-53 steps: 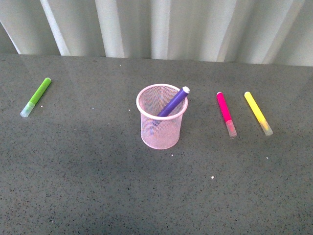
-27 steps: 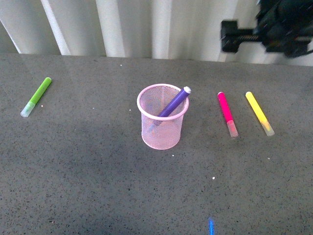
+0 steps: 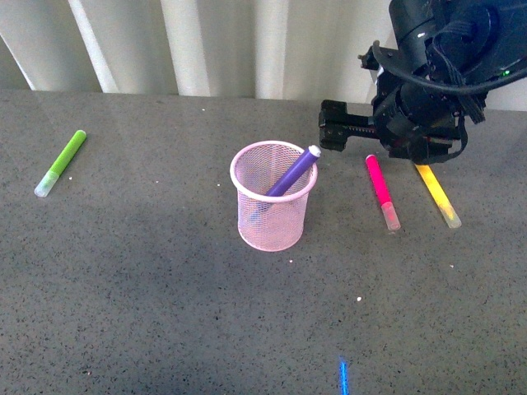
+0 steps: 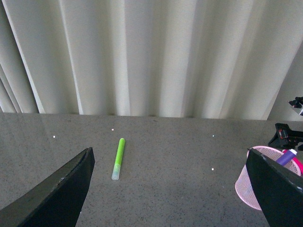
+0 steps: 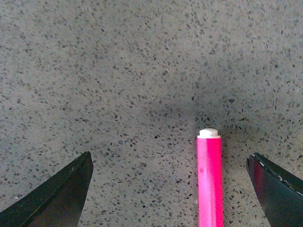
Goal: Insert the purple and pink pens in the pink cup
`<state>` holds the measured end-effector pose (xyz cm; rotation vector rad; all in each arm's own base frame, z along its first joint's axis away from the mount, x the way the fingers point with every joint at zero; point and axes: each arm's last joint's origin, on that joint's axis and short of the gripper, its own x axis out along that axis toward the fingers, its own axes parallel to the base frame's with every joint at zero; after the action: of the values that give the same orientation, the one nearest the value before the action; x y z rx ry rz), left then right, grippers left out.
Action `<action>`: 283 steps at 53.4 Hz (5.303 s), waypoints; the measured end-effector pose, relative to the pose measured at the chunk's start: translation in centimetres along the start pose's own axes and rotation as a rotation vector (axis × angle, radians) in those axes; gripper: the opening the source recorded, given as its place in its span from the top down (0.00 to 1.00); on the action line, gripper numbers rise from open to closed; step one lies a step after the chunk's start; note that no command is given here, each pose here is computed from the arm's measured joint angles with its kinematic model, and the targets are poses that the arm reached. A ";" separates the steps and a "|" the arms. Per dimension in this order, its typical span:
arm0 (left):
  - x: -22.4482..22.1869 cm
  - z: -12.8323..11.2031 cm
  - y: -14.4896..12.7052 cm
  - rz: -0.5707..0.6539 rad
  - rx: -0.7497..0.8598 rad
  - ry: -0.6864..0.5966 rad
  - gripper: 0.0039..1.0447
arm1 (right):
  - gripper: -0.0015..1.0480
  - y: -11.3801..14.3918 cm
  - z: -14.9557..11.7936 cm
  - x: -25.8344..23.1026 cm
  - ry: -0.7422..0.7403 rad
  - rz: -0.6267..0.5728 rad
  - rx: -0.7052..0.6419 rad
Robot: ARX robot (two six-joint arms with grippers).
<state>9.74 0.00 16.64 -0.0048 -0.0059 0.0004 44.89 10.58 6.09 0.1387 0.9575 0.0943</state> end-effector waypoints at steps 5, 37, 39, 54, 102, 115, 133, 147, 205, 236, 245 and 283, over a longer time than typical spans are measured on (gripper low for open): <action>0.0 0.0 0.0 0.000 0.000 0.000 0.06 | 0.07 -0.5 -0.5 0.5 0.013 -0.005 0.012; 0.0 0.0 0.0 0.000 0.000 0.000 0.06 | 0.23 -1.8 -1.4 2.1 0.000 -0.056 0.011; 0.0 0.0 0.0 0.000 0.000 0.000 0.06 | 0.28 -1.9 -1.4 2.2 0.000 -0.059 0.013; 0.0 0.0 0.0 0.000 0.000 0.000 0.06 | 0.72 -3.1 -1.1 2.2 -0.011 -0.058 0.035; 0.0 0.0 0.0 -0.001 0.000 0.000 0.06 | 0.89 4.0 -2.1 -17.0 -1.027 0.584 0.002; 0.0 0.0 0.0 0.000 0.000 0.000 0.06 | 0.89 7.8 -3.9 -10.9 -0.919 0.489 -0.027; 0.0 0.0 0.0 0.000 0.000 0.000 0.06 | 0.89 10.5 -4.2 -6.7 -0.835 0.415 -0.041; 0.0 0.0 0.0 0.000 0.000 0.000 0.06 | 0.89 10.4 -5.2 -6.5 -0.827 0.421 -0.044; 0.0 0.0 0.0 0.000 0.000 0.000 0.06 | 0.07 5.4 -4.1 -9.7 -0.874 0.318 0.007; 0.0 0.0 0.0 0.000 0.000 0.000 0.06 | 0.08 -9.6 -11.6 -28.5 -1.034 0.105 -0.017; 0.0 0.0 0.0 -0.001 0.000 0.000 0.06 | 0.41 -10.3 -15.2 -27.9 -0.936 -0.079 -0.094; 0.0 0.0 0.0 0.000 0.000 0.000 0.06 | 0.97 -8.1 -19.1 -28.9 -0.976 -0.093 -0.139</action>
<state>9.74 0.00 16.65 -0.0048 -0.0063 0.0000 12.91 -0.04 17.28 0.0005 -0.0185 0.0000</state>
